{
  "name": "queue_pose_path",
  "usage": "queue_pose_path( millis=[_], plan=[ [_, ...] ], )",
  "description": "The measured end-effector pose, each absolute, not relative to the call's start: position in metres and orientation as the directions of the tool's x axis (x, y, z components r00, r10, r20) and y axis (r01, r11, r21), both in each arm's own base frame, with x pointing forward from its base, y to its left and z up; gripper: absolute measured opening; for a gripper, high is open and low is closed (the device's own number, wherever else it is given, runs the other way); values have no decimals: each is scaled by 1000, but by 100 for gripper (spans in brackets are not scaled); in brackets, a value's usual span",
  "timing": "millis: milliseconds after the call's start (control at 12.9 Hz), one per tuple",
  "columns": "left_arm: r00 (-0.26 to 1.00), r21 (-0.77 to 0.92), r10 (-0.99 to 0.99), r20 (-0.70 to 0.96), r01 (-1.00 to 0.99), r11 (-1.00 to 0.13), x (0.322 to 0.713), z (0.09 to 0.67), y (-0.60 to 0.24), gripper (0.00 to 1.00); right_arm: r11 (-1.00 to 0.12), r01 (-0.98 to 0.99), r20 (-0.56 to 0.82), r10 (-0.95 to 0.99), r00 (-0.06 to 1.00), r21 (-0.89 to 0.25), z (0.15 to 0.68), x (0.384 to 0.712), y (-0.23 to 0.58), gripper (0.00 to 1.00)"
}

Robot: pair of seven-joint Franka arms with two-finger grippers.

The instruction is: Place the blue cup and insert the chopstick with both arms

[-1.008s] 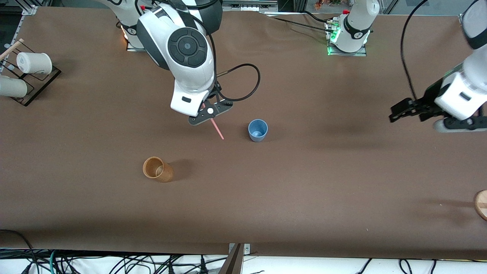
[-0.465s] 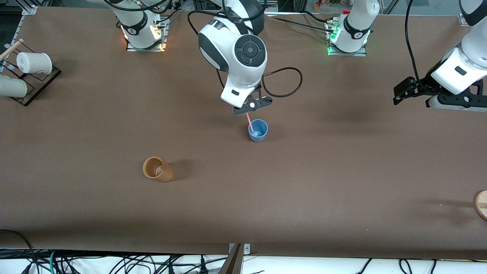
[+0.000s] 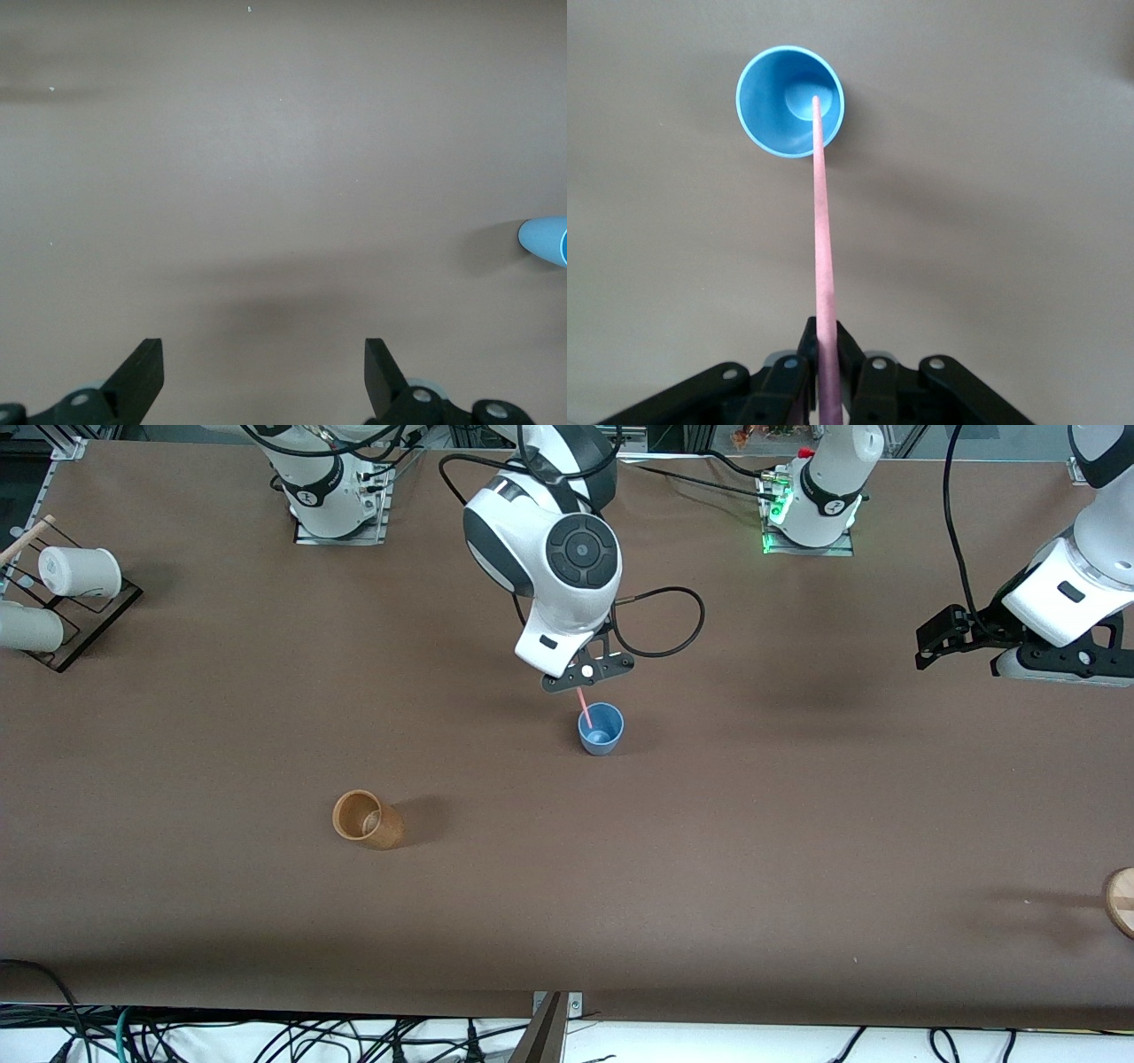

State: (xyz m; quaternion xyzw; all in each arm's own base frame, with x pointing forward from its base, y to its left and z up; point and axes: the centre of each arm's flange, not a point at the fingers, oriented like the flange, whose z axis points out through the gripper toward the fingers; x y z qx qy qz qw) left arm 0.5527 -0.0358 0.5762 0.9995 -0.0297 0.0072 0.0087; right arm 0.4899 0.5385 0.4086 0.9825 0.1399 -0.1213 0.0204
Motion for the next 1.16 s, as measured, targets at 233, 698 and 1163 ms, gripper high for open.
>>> queue_pose_path(
  millis=[233, 698, 1163],
  plan=[
    [998, 17, -61, 15, -61, -998, 553, 576, -36, 100, -966, 260, -270, 251, 930, -5, 399, 487, 543, 6],
    [998, 17, -62, 16, -62, -998, 553, 577, -37, 100, -972, 233, -235, 234, 943, -33, 383, 496, 550, 35],
    [998, 17, -62, 16, -63, -998, 553, 577, -37, 100, -989, 123, -145, 133, 980, -76, 450, 550, 491, 100]
  ],
)
